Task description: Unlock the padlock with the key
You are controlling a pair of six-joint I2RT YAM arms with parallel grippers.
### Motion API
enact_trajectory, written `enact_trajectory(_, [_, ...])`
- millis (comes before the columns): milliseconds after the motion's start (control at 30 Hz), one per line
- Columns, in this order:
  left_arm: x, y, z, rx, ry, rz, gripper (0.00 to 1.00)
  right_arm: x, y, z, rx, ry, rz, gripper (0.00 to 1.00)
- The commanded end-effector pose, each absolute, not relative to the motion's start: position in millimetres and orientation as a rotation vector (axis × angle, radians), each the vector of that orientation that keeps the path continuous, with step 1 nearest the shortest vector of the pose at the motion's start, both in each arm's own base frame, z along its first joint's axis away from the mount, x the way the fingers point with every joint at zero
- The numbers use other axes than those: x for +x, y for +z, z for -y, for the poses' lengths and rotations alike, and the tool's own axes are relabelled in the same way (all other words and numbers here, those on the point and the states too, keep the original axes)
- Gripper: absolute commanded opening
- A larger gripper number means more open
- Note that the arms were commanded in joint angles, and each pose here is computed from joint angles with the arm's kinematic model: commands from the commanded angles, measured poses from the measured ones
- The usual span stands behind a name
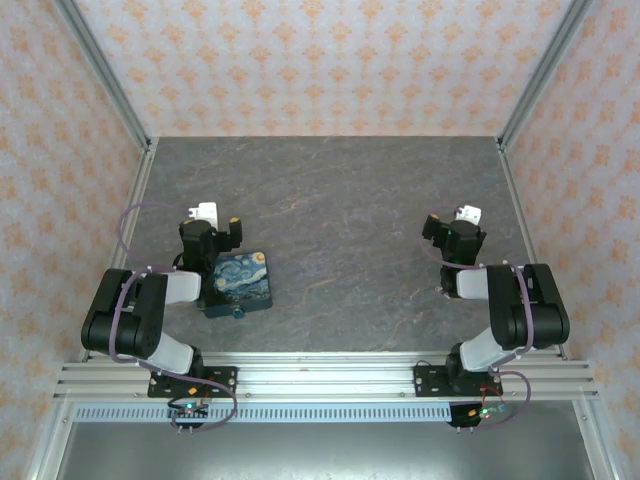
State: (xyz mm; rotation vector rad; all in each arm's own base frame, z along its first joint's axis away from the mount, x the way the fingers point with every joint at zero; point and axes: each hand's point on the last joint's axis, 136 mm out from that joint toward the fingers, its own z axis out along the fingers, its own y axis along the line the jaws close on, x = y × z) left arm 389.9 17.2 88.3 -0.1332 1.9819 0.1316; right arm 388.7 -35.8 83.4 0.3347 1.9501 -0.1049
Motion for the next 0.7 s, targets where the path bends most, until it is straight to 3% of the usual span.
enact_trajectory(0, [393.4,93.5,-24.2,-0.161,0.162,-1.970,1.00,389.5,90.9,37.4,0.345,-0.111,-1.915,0.99])
enact_trajectory(500, [393.6,93.6,-24.2,-0.164,0.157,-1.972,1.00,391.7,89.5,33.9,0.326,-0.084,-1.928,0.99])
enact_trajectory(667, [397.0,110.9,-35.7,-0.230,0.207,-2.003,1.00,389.3,115.1,43.1,0.378,-0.129,-1.938,0.99])
